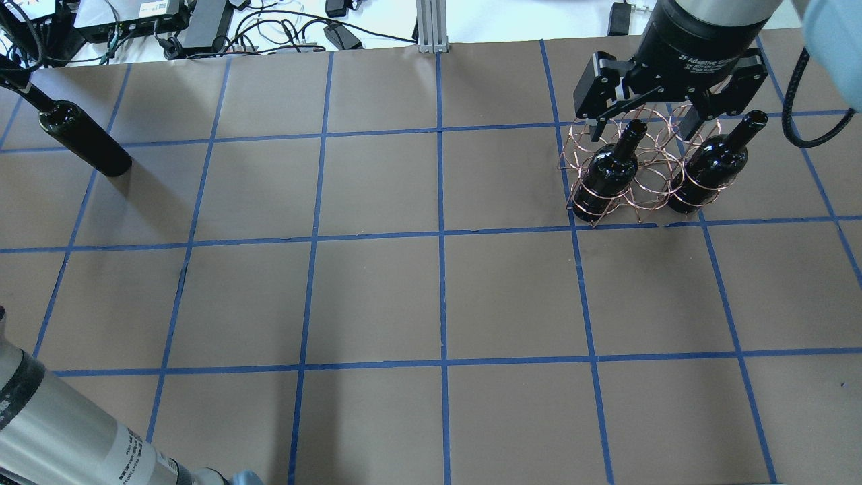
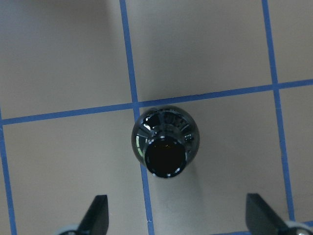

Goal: Place wine into wine basket
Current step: 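Lower the left gripper over the black wine bottle neck and close, then carry the black bottle with the left gripper toward the table center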

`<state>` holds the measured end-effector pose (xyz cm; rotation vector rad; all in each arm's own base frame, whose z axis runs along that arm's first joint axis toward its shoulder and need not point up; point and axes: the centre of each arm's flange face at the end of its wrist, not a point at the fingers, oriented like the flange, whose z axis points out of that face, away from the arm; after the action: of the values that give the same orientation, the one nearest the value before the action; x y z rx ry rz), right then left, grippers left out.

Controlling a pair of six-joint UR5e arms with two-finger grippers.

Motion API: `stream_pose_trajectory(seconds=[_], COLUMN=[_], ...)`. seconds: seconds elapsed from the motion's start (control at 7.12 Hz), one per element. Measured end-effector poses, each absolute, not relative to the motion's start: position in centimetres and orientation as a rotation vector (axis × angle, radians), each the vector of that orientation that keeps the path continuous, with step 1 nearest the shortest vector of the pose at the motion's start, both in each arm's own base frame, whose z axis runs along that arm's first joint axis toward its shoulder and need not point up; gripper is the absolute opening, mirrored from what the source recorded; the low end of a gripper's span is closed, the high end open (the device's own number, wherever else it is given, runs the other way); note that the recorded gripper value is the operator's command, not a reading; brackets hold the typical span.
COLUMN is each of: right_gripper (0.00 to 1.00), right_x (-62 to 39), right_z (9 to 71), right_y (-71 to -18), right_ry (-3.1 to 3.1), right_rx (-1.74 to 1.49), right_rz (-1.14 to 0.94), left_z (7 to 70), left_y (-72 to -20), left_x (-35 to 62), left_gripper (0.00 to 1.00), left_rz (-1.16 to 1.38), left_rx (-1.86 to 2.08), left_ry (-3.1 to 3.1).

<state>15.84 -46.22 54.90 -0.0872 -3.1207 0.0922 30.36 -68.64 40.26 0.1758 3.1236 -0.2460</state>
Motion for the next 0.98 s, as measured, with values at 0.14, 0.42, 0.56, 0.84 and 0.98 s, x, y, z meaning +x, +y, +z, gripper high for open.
stream_pose_trajectory(seconds=[0.14,0.42,0.56,0.84,0.98], right_gripper=[1.00,1.00,1.00,1.00,1.00], right_x=[15.8,15.8,15.8,15.8,15.8], right_z=[54.9,54.9,54.9,54.9,54.9], right_y=[-46.2,-46.2,-46.3,-46.3,-46.2], right_ry=[-3.121,-3.121,-3.121,-3.121,-3.121], right_rx=[-0.086,-0.087,-0.088,-0.087,-0.085], right_rz=[0.094,0.094,0.094,0.093,0.093], left_z=[39.6,38.6,38.2,37.6,37.5], left_y=[-69.0,-69.4,-69.7,-70.0,-70.1], left_x=[30.6,30.8,30.8,30.7,30.7], left_gripper=[1.00,1.00,0.97,0.90,0.87], left_rz=[-0.251,-0.260,-0.269,-0.281,-0.288], left_rx=[0.172,0.169,0.162,0.148,0.150], left_ry=[3.124,3.128,3.142,3.159,3.155])
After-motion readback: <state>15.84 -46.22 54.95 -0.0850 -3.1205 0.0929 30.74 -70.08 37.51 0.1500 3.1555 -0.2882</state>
